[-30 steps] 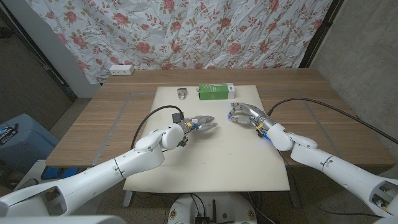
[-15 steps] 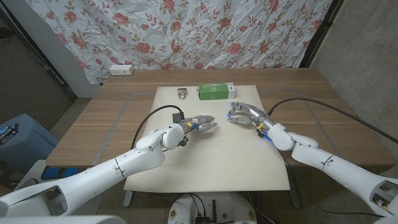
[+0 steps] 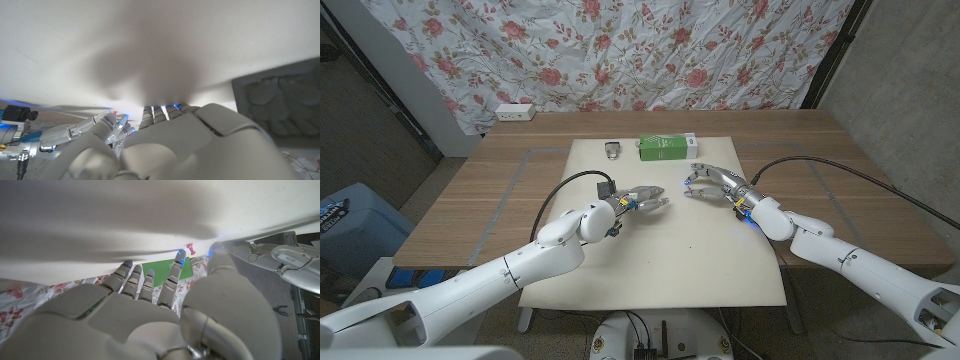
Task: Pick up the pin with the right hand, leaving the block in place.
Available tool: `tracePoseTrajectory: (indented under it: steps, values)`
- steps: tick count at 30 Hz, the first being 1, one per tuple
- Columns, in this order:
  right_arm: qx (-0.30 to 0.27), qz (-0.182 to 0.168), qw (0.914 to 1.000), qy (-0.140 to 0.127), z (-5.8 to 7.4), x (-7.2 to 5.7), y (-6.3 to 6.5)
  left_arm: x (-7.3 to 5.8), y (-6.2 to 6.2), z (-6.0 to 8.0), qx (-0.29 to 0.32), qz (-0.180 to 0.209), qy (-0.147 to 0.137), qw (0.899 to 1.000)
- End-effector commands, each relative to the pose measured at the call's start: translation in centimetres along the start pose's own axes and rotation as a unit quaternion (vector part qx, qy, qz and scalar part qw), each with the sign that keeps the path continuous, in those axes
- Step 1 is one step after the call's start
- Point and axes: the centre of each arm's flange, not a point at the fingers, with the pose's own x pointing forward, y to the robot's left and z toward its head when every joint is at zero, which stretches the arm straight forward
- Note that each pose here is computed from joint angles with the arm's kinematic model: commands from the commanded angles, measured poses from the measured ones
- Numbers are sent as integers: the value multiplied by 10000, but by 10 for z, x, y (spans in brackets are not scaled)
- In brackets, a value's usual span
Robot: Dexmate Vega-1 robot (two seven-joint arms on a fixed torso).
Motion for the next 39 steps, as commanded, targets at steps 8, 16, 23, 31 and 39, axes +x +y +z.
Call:
tracePoseTrajectory:
  steps: [8,16,23,31,39]
  values:
    - [112,8,9999,-59,-2,-1,-2,-9,1,-1,30,283,-71,9996]
    - [148,-37,9999,-47,0,0,-1,-16,1,-2,-16,535,-75,9985]
    - [177,-62,9998,-56,3,2,1,-19,4,-2,73,703,-149,9974]
    - [214,-65,9997,-51,4,4,1,-21,9,-1,114,835,-170,9963]
    - [257,-97,9996,17,2,5,0,-24,12,-1,138,979,-216,9949]
